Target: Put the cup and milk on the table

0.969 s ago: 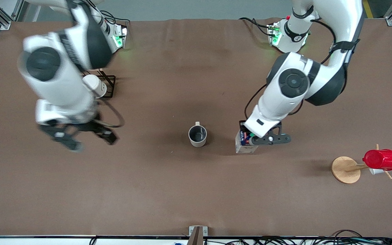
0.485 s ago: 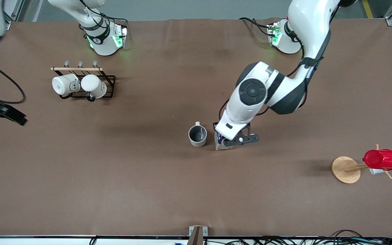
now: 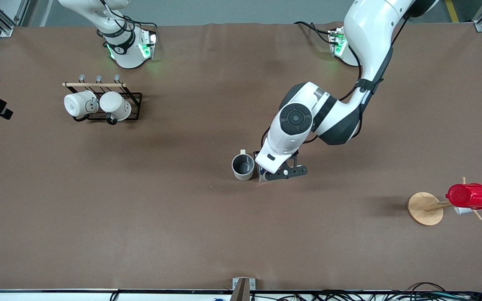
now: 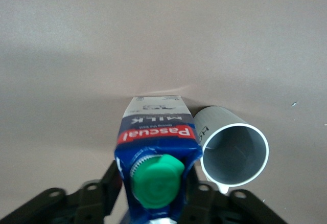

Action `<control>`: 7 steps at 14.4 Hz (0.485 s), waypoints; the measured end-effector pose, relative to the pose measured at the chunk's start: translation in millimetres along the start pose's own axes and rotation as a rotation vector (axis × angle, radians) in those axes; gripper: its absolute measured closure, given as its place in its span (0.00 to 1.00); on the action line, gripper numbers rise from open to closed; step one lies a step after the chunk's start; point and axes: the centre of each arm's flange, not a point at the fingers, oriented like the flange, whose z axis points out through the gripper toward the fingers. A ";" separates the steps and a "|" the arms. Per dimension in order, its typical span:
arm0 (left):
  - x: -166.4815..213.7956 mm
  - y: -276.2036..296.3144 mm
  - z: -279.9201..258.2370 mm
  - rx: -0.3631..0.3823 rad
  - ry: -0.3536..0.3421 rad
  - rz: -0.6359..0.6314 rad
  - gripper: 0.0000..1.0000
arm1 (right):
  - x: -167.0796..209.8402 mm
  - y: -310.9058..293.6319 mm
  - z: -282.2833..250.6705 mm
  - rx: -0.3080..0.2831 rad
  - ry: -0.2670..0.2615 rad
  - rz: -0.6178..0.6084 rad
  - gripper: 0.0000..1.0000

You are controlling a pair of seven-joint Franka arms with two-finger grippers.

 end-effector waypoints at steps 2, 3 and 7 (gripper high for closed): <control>3.3 1.1 -7.9 -0.010 0.013 -0.002 0.17 | 0.9 -4.1 9.1 0.002 0.009 -0.008 0.00; 7.6 0.6 -18.8 -0.021 0.029 -0.007 0.08 | 0.4 -3.8 11.7 0.003 0.011 -0.007 0.00; 46.8 -63.2 -129.4 -0.022 0.125 -0.021 0.00 | -4.5 -2.8 10.7 0.004 0.012 -0.008 0.00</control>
